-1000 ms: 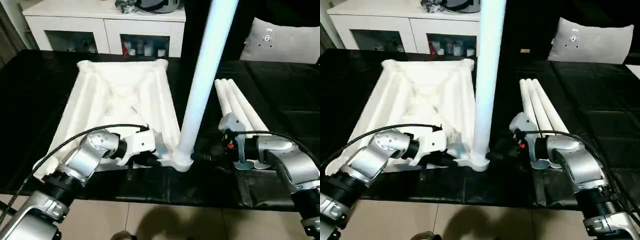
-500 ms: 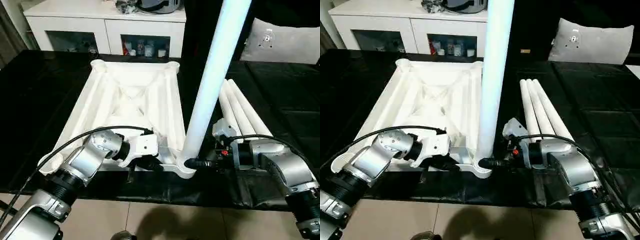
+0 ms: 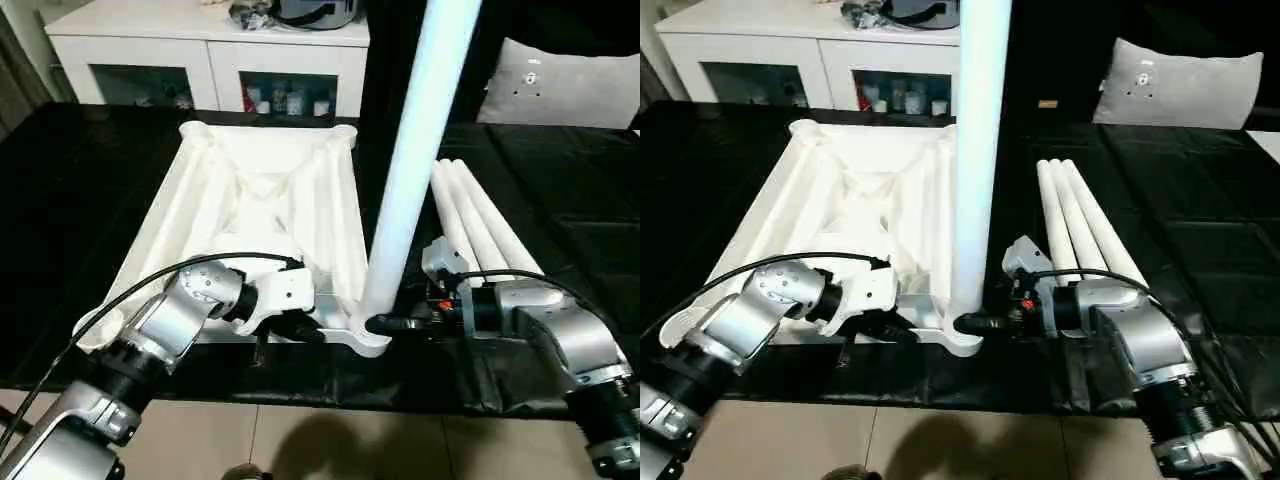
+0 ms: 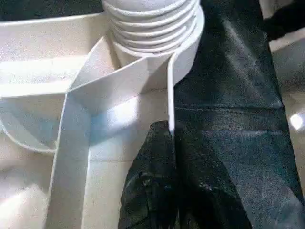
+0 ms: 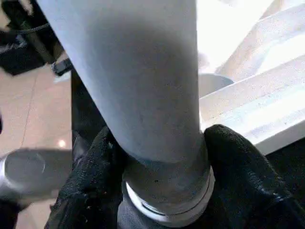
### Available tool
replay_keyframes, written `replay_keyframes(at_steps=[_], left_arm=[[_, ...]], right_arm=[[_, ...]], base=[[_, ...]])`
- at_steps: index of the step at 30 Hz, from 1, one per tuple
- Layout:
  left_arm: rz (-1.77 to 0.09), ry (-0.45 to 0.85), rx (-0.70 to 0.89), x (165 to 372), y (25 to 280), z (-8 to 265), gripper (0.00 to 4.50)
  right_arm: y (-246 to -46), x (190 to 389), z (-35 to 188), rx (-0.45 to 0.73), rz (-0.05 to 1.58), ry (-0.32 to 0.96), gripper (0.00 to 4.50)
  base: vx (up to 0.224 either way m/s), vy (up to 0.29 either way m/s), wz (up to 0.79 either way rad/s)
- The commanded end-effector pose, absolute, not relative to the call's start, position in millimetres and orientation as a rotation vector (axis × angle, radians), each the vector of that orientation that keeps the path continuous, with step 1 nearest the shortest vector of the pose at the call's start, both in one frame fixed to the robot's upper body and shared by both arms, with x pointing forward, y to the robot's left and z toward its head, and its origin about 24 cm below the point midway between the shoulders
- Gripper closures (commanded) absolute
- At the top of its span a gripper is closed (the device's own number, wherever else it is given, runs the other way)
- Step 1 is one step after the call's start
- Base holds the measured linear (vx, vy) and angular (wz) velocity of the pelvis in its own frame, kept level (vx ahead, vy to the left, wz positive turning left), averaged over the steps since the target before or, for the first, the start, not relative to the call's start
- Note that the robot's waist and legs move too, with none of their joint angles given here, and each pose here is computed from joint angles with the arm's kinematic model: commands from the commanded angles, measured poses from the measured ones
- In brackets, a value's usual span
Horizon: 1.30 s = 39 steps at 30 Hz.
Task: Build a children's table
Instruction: Rotate leg to tighten
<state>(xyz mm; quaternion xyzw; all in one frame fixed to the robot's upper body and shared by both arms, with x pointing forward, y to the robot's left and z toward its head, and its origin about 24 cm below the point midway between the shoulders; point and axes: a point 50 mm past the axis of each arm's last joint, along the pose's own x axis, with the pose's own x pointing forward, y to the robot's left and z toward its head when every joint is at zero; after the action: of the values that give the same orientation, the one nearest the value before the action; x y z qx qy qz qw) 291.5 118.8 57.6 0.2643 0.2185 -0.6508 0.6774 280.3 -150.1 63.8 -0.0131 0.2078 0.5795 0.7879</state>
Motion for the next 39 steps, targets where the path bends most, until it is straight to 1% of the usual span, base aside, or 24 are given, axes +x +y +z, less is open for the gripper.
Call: replay_keyframes(at_steps=[1,2,3,5,6,7,9,11,13,16,18,20,22,23,24,28,29,30,31,32,34,35,39], left_arm=[[-1.422,0.477,0.542,290,105,56,4.50],[-1.320,0.468,0.477,295,100,58,4.50],[-1.309,0.469,0.471,296,99,58,4.50],[-1.183,0.478,0.388,301,89,62,4.50],[-1.183,0.478,0.388,301,89,62,4.50],[-1.122,0.465,0.342,304,80,65,4.50],[-1.029,0.448,0.305,309,68,67,4.50],[-1.010,0.446,0.301,310,66,67,4.50],[-0.969,0.434,0.295,313,60,66,4.50],[-0.950,0.424,0.312,314,58,67,4.50],[-0.945,0.414,0.338,314,62,68,4.50],[-0.946,0.410,0.350,314,64,68,4.50],[-0.950,0.411,0.364,315,68,67,4.50],[-0.956,0.411,0.377,315,71,66,4.50],[-0.964,0.409,0.387,315,72,66,4.50],[-1.006,0.403,0.426,314,78,64,4.50],[-1.019,0.399,0.439,314,80,64,4.50],[-1.020,0.399,0.440,314,80,64,4.50],[-1.052,0.401,0.464,314,83,63,4.50],[-1.059,0.399,0.470,313,84,63,4.50],[-1.120,0.403,0.510,312,89,62,4.50],[-1.144,0.409,0.528,311,91,61,4.50],[-1.221,0.428,0.574,309,99,59,4.50]], right_arm=[[-141.3,282.3,57,0.036,1.178,0.463,2.17],[-134.8,288.0,55,0.073,1.093,0.454,2.17],[-134.3,288.7,55,0.077,1.083,0.455,2.17],[-127.3,299.8,50,0.139,0.937,0.466,2.17],[-127.3,299.8,50,0.139,0.937,0.466,2.17],[-124.8,310.3,47,0.154,0.816,0.462,2.17],[-120.6,319.8,46,0.156,0.701,0.448,2.17],[-119.9,321.1,45,0.156,0.680,0.448,2.17],[-119.4,324.2,44,0.121,0.631,0.443,2.17],[-118.9,325.2,45,0.098,0.624,0.428,2.17],[-119.6,324.5,47,0.087,0.639,0.397,2.17],[-120.7,324.0,48,0.109,0.644,0.390,1.52],[-123.2,322.3,49,0.119,0.658,0.383,1.59],[-124.7,321.0,50,0.115,0.673,0.376,1.47],[-125.8,320.0,51,0.110,0.683,0.371,1.10],[-133.8,315.3,55,0.085,0.736,0.346,1.06],[-136.3,313.5,56,0.077,0.759,0.339,0.81],[-136.5,313.3,56,0.077,0.761,0.339,0.68],[-143.2,309.6,59,0.058,0.802,0.329,0.68],[-144.5,309.1,59,0.056,0.807,0.328,0.65],[-155.8,306.2,63,0.035,0.841,0.324,0.37],[-160.1,305.2,65,0.024,0.854,0.329,0.37],[-172.7,300.1,71,-0.028,0.941,0.347,0.03]], base=[[0.000,0.000,0.00],[0.000,0.000,0.00],[0.000,0.000,0.00],[-0.026,0.011,-0.07],[-0.052,0.022,-0.13],[0.000,0.000,0.00],[0.000,0.000,0.00],[-0.077,-0.007,-0.10],[-0.015,-0.066,-0.06],[0.088,-0.019,-0.35],[0.000,0.000,0.00],[0.000,0.000,0.00],[0.000,0.000,0.00],[0.000,0.000,0.00],[0.000,0.000,0.00],[0.000,0.000,0.00],[0.000,0.000,0.00],[0.000,0.000,0.00],[0.000,0.000,0.00],[0.000,0.000,0.00],[0.000,0.000,0.00],[0.000,0.000,0.00],[0.000,0.000,0.00]])
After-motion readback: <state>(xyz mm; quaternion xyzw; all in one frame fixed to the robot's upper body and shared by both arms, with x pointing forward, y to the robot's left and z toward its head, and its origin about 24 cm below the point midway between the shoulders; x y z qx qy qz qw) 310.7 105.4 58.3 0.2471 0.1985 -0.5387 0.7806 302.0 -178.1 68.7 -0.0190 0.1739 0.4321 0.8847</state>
